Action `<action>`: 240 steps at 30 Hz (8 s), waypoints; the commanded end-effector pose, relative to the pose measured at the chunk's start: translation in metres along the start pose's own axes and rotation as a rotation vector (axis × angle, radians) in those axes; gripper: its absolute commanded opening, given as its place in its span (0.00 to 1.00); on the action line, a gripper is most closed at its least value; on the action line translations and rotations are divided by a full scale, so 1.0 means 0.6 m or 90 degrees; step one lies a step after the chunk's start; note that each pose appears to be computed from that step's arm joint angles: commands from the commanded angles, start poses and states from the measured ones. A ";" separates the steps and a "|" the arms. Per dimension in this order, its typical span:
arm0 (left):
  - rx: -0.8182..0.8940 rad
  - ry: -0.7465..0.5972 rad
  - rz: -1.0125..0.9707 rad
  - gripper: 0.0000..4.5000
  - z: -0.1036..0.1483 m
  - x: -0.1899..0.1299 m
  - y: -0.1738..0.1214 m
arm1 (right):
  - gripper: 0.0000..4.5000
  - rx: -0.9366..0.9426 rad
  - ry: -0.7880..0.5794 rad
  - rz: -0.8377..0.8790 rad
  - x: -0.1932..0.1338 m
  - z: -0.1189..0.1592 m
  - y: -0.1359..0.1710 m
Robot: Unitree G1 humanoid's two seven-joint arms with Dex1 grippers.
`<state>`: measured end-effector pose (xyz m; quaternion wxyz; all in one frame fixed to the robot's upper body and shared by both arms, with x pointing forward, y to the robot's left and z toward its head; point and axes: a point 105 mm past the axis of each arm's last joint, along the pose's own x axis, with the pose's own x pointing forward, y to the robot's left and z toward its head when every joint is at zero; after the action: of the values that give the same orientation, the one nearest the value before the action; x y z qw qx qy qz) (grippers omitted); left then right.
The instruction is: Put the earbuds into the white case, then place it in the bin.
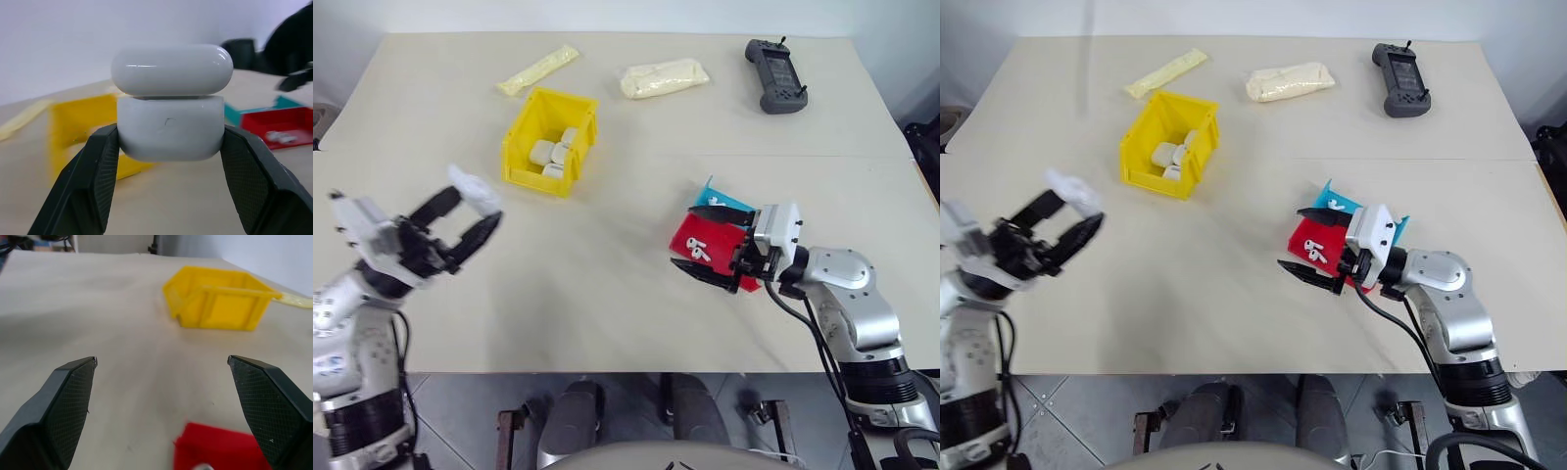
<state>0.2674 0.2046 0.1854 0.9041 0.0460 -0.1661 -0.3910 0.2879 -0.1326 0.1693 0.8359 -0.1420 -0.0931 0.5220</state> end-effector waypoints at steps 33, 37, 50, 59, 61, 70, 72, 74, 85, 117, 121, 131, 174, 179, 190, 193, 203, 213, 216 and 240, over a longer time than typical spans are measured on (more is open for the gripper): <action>-0.069 -0.170 -0.464 0.61 -0.073 0.168 -0.198 | 1.00 0.087 0.252 -0.083 -0.133 0.026 0.020; -0.064 -0.160 -0.448 0.61 -0.073 0.162 -0.192 | 1.00 0.099 0.320 -0.041 -0.090 0.023 0.014; -0.072 -0.124 -0.411 0.61 -0.089 0.137 -0.183 | 1.00 0.118 0.525 0.018 0.028 -0.005 -0.008; -0.066 -0.114 -0.391 0.61 -0.086 0.127 -0.180 | 1.00 0.094 0.560 0.018 0.025 -0.020 -0.013; -0.066 -0.112 -0.389 0.61 -0.085 0.126 -0.180 | 1.00 0.095 0.560 0.021 0.025 -0.020 -0.012; -0.066 -0.113 -0.382 0.61 -0.085 0.129 -0.182 | 0.91 0.098 0.573 0.023 0.015 -0.025 -0.008; -0.066 -0.114 -0.382 0.61 -0.085 0.130 -0.183 | 0.79 0.095 0.578 0.023 0.013 -0.028 -0.008; -0.066 -0.115 -0.382 0.61 -0.084 0.131 -0.184 | 0.64 0.089 0.583 0.021 0.011 -0.029 -0.009; -0.064 -0.120 -0.383 0.61 -0.081 0.136 -0.182 | 0.57 0.075 0.593 0.007 0.010 -0.038 -0.018; -0.057 -0.119 -0.373 0.61 -0.079 0.136 -0.177 | 0.53 0.053 0.607 0.011 0.018 -0.057 -0.020; -0.056 -0.119 -0.371 0.61 -0.079 0.136 -0.176 | 0.32 0.053 0.607 0.015 0.018 -0.058 -0.018; -0.056 -0.118 -0.371 0.61 -0.078 0.135 -0.176 | 0.32 0.053 0.604 0.016 0.022 -0.060 -0.015; -0.145 -0.221 -0.508 0.61 -0.028 0.184 -0.207 | 0.11 0.217 -0.245 -0.040 -0.014 0.154 0.078; -0.142 -0.229 -0.509 0.61 -0.018 0.196 -0.198 | 0.11 0.238 -0.292 -0.036 0.008 0.163 0.090; -0.148 -0.234 -0.503 0.61 -0.010 0.199 -0.201 | 0.11 0.259 -0.291 -0.052 0.033 0.145 0.092; -0.149 -0.234 -0.504 0.61 -0.009 0.200 -0.202 | 0.11 0.262 -0.287 -0.059 0.033 0.136 0.093; -0.149 -0.234 -0.501 0.61 -0.008 0.198 -0.203 | 0.11 0.274 -0.298 -0.094 0.022 0.115 0.085; -0.154 -0.236 -0.499 0.61 -0.007 0.198 -0.207 | 0.11 0.249 -0.282 -0.079 0.031 0.097 0.088; -0.154 -0.235 -0.500 0.61 -0.007 0.197 -0.207 | 0.11 0.237 -0.278 -0.075 0.037 0.092 0.088; -0.152 -0.260 -0.476 0.61 -0.002 0.216 -0.199 | 0.11 0.208 -0.229 -0.015 0.038 0.068 0.099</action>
<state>0.2682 0.0299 0.1671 0.6583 -0.0872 -0.2083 -0.7181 0.2402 -0.0882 0.2007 0.8338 0.0867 -0.1936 0.5097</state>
